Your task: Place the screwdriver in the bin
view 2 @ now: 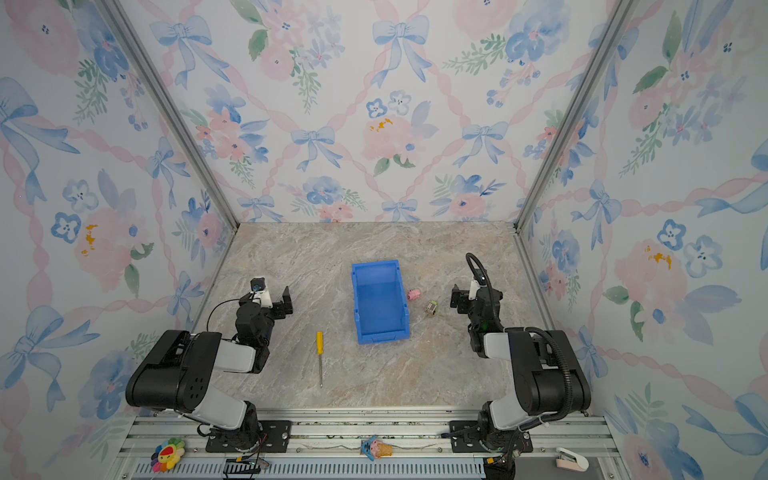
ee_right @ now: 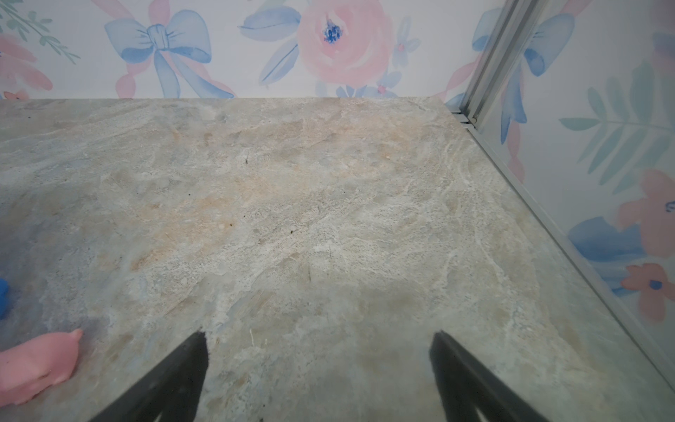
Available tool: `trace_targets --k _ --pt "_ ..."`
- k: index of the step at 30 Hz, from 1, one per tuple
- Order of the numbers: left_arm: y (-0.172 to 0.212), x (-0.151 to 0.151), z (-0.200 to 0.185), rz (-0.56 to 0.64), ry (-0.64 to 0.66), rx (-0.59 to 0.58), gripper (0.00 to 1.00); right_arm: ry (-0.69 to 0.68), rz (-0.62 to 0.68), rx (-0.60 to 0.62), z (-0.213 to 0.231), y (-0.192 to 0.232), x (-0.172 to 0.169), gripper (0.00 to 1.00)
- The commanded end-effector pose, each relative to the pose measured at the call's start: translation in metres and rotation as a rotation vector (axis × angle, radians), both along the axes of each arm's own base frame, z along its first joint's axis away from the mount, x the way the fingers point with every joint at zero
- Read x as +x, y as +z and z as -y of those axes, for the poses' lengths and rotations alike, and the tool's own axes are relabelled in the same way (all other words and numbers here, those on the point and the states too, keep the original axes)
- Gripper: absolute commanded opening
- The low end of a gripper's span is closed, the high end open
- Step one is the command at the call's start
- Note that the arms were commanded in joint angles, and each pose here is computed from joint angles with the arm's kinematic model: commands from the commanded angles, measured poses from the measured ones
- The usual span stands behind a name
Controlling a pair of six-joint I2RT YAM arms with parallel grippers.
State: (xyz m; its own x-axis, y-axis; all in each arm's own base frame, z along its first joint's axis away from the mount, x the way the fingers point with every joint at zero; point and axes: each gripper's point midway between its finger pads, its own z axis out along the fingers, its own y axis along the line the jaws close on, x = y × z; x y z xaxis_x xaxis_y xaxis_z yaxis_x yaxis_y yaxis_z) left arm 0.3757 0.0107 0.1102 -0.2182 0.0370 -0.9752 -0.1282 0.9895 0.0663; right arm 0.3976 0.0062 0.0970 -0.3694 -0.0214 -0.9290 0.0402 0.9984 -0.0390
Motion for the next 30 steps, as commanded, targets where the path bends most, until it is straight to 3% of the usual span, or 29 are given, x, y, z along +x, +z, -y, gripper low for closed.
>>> trace_targets --k 1,9,11,15,22,30 --pt "0.012 0.004 -0.006 -0.037 0.039 -0.005 0.98 -0.028 -0.006 -0.027 0.003 0.019 0.001 0.97" --pt "0.027 -0.009 0.011 -0.238 0.061 -0.082 0.97 -0.080 -0.062 -0.054 -0.003 0.053 -0.018 0.97" --pt "0.026 -0.018 0.011 -0.319 0.127 -0.138 0.98 -0.111 -0.081 -0.013 -0.005 0.064 -0.022 0.97" --pt "0.015 -0.035 0.039 -0.502 0.108 -0.234 0.97 -0.161 -0.177 0.100 -0.010 0.078 -0.035 0.97" --pt "0.000 -0.070 0.094 -0.632 0.011 -0.380 0.97 -0.090 -0.352 0.099 -0.047 0.083 -0.065 0.97" --pt "-0.037 -0.110 0.128 -0.832 0.004 -0.374 0.98 0.039 -0.384 0.127 -0.086 0.092 -0.108 0.97"
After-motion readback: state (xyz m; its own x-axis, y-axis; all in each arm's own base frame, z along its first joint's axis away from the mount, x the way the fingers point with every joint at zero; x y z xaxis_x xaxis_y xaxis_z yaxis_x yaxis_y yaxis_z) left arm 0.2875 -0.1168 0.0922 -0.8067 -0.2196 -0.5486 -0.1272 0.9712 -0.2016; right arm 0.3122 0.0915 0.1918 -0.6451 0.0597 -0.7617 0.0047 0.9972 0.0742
